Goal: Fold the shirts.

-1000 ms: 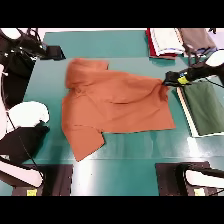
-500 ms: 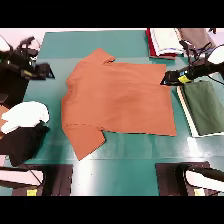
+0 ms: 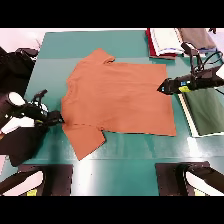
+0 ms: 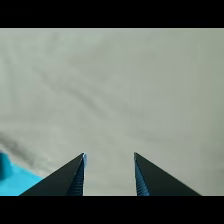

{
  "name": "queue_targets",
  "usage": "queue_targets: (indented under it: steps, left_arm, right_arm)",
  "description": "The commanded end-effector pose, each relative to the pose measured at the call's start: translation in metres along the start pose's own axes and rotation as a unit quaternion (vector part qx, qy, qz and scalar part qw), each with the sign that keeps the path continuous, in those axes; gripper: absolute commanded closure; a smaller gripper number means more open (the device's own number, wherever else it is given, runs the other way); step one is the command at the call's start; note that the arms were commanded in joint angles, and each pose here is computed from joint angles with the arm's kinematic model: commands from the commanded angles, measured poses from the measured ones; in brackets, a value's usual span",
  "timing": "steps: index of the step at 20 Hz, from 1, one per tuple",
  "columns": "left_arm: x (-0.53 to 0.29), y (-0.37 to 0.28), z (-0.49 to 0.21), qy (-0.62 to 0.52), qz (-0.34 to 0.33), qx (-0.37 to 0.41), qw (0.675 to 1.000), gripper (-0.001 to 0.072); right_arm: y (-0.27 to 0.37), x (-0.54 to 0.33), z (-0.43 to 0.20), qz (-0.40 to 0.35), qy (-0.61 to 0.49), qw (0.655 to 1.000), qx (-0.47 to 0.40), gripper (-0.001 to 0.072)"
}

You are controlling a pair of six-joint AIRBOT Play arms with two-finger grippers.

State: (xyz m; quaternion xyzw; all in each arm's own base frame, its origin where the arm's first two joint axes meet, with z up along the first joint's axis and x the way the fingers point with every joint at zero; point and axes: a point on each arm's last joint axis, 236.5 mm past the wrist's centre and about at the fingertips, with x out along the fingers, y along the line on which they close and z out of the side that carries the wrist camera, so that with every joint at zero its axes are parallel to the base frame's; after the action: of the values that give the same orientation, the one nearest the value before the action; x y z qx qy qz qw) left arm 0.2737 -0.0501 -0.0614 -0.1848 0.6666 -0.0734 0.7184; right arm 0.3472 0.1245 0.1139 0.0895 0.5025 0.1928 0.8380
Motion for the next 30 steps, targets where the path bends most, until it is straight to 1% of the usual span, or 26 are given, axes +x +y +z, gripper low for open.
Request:
queue_targets:
  steps: [1,3,6,7,8,9,10,13,16,18,19,20,21,22,23,25,26,27,28,29,30]
  left_arm:
    - [0.019,-0.009,-0.010,-0.016,-0.038,-0.028,0.999,0.0158]
    - [0.020,-0.020,-0.006,-0.025,-0.062,-0.026,0.997,0.0158]
    - [0.025,-0.035,-0.013,-0.013,-0.066,0.001,0.998,0.0160]
    - [0.027,-0.040,-0.016,-0.010,-0.066,0.012,0.998,0.0204]
    - [0.028,-0.043,-0.016,-0.011,-0.066,0.019,0.998,0.0444]
    - [0.026,-0.044,-0.014,-0.013,-0.067,0.021,0.997,0.0659]
    - [0.021,-0.046,-0.008,-0.020,-0.067,0.028,0.997,0.0686]
    - [-0.006,-0.059,0.013,-0.045,-0.067,0.060,0.995,0.0686]
    - [-0.035,-0.073,0.030,-0.086,-0.072,0.083,0.990,0.0686]
    - [-0.038,-0.075,0.032,-0.091,-0.073,0.086,0.989,0.0686]
    - [-0.038,-0.075,0.032,-0.092,-0.073,0.086,0.989,0.0686]
    - [-0.039,-0.075,0.033,-0.093,-0.073,0.085,0.989,0.0686]
    - [-0.039,-0.075,0.033,-0.095,-0.073,0.085,0.989,0.0686]
    - [-0.039,-0.075,0.034,-0.096,-0.073,0.085,0.989,0.0686]
    - [-0.039,-0.075,0.034,-0.097,-0.074,0.085,0.989,0.0686]
    - [-0.039,-0.075,0.034,-0.096,-0.074,0.084,0.989,0.0686]
    - [-0.039,-0.075,0.034,-0.096,-0.074,0.084,0.989,0.0686]
    - [-0.039,-0.075,0.034,-0.096,-0.074,0.084,0.989,0.0686]
    - [-0.039,-0.075,0.033,-0.095,-0.074,0.085,0.989,0.0686]
    - [-0.039,-0.075,0.032,-0.092,-0.074,0.085,0.989,0.0686]
    - [-0.038,-0.075,0.030,-0.088,-0.075,0.085,0.990,0.0686]
  right_arm:
    - [0.016,-0.003,0.003,0.028,-0.014,0.999,0.007,0.0355]
    - [0.020,-0.003,0.008,0.037,-0.023,0.999,0.011,0.0356]
    - [0.019,-0.003,0.007,0.037,-0.022,0.999,0.011,0.0355]
    - [0.018,-0.004,0.005,0.036,-0.018,0.999,0.013,0.0355]
    - [0.015,-0.005,0.001,0.034,-0.009,0.999,0.017,0.0356]
    - [0.009,-0.006,-0.005,0.031,0.004,0.999,0.022,0.0355]
    - [0.001,-0.008,-0.011,0.027,0.017,0.999,0.029,0.0356]
    - [-0.042,-0.009,-0.048,-0.001,0.065,0.994,0.083,0.0356]
    - [-0.111,-0.005,-0.121,-0.075,0.115,0.976,0.168,0.0352]
    - [-0.140,-0.001,-0.170,-0.087,0.139,0.953,0.255,0.0190]
    - [-0.150,0.002,-0.192,-0.083,0.147,0.940,0.297,0.0189]
    - [-0.157,0.005,-0.211,-0.081,0.157,0.928,0.329,0.0191]
    - [-0.161,0.009,-0.227,-0.076,0.166,0.917,0.356,0.0212]
    - [-0.161,0.015,-0.237,-0.058,0.172,0.911,0.371,0.0251]
    - [-0.158,0.022,-0.240,-0.038,0.171,0.906,0.386,0.0265]
    - [-0.153,0.038,-0.236,-0.009,0.160,0.900,0.405,0.0267]
    - [-0.152,0.046,-0.232,0.000,0.154,0.899,0.410,0.0288]
    - [-0.148,0.054,-0.226,0.012,0.152,0.901,0.406,0.0288]
    - [-0.143,0.062,-0.221,0.019,0.153,0.903,0.401,0.0306]
    - [-0.138,0.070,-0.218,0.023,0.157,0.906,0.392,0.0354]
    - [-0.132,0.079,-0.215,0.027,0.160,0.911,0.380,0.0369]
